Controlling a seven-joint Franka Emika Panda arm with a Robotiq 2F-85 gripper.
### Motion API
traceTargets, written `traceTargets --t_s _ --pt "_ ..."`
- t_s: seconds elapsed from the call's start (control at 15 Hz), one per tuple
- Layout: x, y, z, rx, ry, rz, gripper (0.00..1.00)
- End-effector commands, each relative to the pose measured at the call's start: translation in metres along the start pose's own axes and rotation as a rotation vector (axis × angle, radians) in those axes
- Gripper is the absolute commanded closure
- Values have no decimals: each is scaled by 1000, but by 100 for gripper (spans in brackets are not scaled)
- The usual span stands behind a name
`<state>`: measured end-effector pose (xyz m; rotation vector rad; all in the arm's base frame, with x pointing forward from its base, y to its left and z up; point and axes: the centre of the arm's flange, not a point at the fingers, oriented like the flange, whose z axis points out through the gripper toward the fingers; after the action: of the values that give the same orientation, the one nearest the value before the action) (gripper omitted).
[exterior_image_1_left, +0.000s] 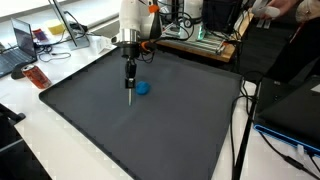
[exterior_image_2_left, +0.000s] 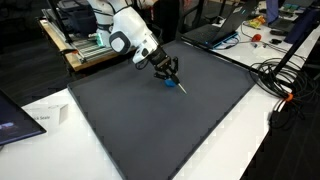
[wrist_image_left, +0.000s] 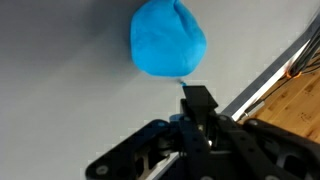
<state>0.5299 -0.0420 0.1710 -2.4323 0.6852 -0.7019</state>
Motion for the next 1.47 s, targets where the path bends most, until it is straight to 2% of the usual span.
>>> traceTargets --t_s 0.0,0.4,0.8,1.4 --pt "11 0 14 15 -16 29 97" --pt "18 -3 15 16 -47 92 97" --pt "32 -24 14 -73 -101 106 97" --pt "42 -50 4 -189 -123 77 97"
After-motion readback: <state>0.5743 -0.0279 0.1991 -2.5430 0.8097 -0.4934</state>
